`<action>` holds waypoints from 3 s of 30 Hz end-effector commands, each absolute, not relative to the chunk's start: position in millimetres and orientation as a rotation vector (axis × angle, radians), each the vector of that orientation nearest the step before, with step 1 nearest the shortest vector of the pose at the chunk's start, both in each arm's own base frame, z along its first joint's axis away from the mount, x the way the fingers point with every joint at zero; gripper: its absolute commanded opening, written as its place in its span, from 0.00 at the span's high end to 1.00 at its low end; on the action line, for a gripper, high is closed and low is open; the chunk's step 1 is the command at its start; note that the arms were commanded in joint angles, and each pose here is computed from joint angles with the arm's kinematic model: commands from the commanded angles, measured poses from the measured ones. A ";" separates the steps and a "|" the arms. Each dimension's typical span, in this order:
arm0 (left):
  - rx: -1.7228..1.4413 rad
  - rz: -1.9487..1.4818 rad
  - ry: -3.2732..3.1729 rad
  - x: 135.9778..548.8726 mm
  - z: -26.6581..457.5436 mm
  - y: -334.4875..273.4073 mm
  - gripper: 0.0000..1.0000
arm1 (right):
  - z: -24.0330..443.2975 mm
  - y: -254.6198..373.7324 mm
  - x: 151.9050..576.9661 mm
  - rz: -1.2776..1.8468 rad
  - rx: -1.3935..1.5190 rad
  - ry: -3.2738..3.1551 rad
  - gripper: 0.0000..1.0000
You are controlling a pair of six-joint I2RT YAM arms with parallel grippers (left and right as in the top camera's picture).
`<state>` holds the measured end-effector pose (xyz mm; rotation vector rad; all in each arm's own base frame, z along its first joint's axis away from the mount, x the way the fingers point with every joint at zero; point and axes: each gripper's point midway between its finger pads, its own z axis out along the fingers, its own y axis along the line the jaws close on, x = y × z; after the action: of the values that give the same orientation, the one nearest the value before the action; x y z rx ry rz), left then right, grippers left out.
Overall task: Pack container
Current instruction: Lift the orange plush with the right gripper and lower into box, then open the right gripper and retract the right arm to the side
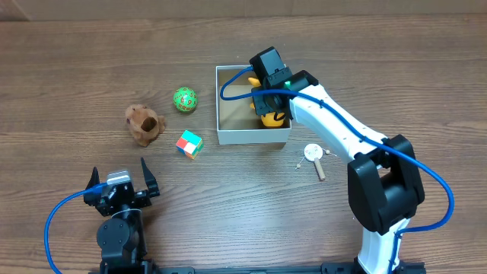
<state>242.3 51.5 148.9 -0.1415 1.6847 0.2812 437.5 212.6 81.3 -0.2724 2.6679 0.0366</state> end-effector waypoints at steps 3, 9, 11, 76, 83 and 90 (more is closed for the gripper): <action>-0.138 0.299 1.686 242.1 148.2 53.0 0.00 | 94.2 211.2 444.2 0.030 -0.245 2.632 0.81; -0.138 0.299 1.686 242.1 148.2 53.0 0.00 | 95.5 211.1 444.8 0.029 -0.244 2.629 0.38; -0.138 0.299 1.686 242.1 148.2 53.0 0.00 | 97.4 211.3 445.1 0.031 -0.244 2.624 0.32; -0.138 0.299 1.686 242.1 148.2 53.0 0.00 | 237.8 -59.3 382.6 -0.277 0.598 2.693 0.00; -0.138 0.299 1.686 242.1 148.2 53.0 0.00 | 237.8 -59.3 382.7 -0.277 0.598 2.693 0.00; -0.138 0.299 1.686 242.1 148.2 53.0 0.00 | 237.8 -59.3 382.6 -0.277 0.598 2.693 0.00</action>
<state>242.3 51.5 148.9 -0.1414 1.6847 0.2818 380.8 -59.2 231.7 0.5988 2.7145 -0.2763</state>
